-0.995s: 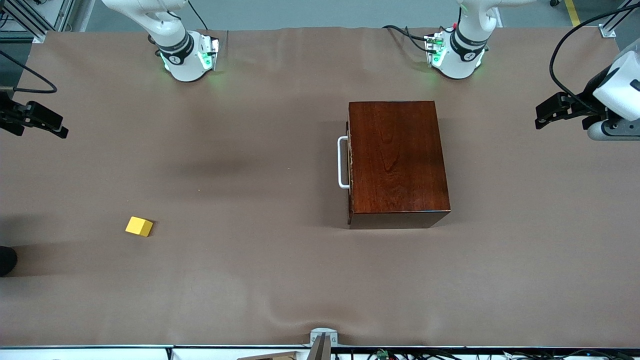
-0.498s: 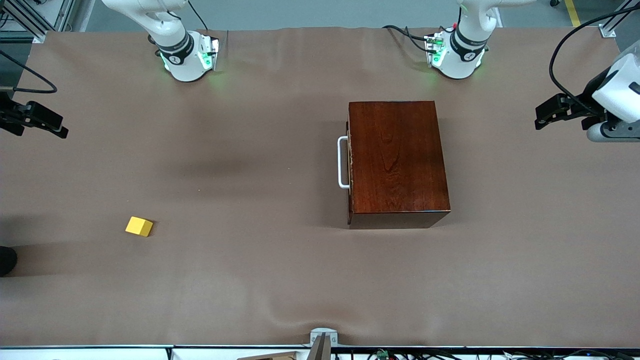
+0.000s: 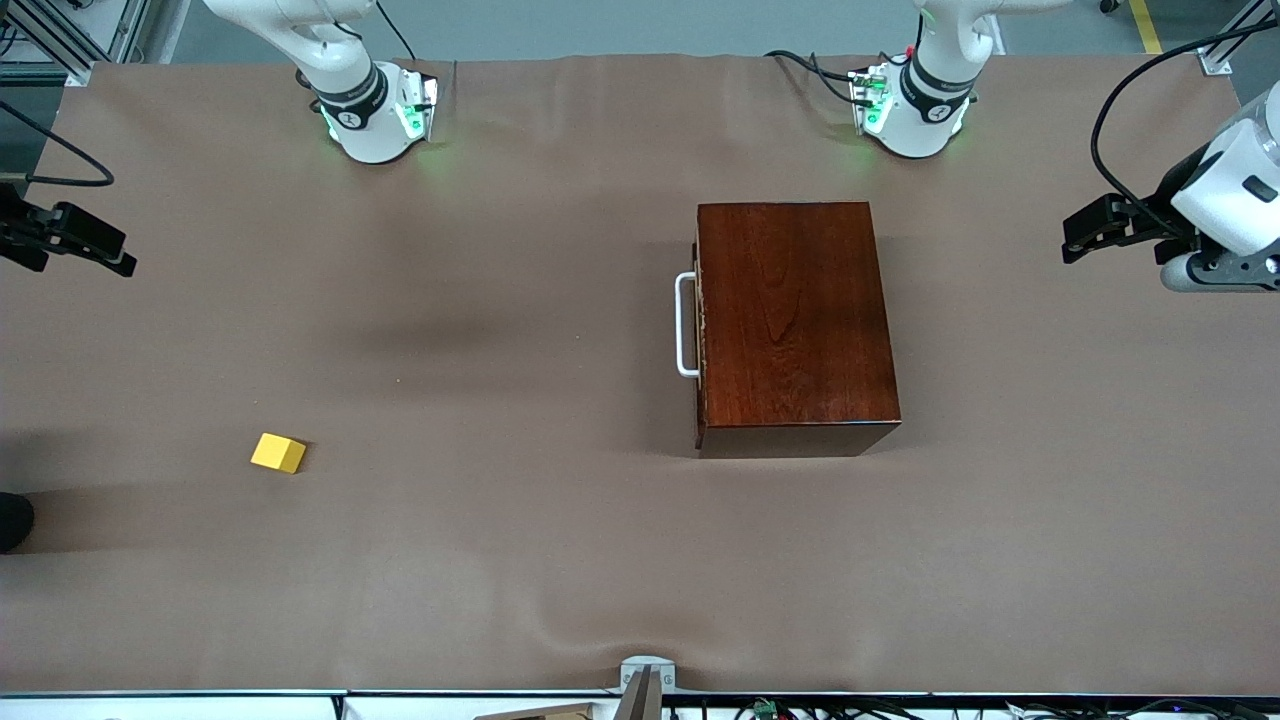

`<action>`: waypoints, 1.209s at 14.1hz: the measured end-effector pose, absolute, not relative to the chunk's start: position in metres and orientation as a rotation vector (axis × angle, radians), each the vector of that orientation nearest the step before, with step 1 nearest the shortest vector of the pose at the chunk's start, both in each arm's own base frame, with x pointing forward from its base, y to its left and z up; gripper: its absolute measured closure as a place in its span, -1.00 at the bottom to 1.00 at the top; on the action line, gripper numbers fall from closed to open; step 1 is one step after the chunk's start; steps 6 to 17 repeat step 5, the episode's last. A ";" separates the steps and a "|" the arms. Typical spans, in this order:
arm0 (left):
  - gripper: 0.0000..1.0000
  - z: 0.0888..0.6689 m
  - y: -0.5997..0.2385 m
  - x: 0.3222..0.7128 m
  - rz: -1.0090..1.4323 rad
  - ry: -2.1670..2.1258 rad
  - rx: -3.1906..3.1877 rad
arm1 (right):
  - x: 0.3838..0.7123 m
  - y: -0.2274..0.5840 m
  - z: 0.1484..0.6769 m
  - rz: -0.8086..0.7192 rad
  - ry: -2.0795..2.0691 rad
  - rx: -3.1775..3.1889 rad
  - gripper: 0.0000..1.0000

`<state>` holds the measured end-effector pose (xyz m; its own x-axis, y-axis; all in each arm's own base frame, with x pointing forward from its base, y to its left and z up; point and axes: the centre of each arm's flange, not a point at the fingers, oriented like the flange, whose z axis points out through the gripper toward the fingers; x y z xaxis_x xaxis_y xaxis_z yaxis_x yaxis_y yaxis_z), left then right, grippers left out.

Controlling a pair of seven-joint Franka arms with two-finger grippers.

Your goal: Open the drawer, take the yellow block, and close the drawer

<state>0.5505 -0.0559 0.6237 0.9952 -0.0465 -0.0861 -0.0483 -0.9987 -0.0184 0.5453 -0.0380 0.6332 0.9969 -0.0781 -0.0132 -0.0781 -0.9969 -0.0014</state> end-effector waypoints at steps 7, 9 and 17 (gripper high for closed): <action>-1.00 0.624 -0.062 0.550 0.133 0.091 -3.117 | 0.545 -0.038 0.633 0.020 0.123 -3.137 -1.00; -1.00 0.624 -0.062 0.550 0.133 0.091 -3.117 | 0.545 -0.038 0.633 0.020 0.123 -3.137 -1.00; -1.00 0.624 -0.062 0.550 0.133 0.091 -3.117 | 0.545 -0.038 0.633 0.020 0.123 -3.137 -1.00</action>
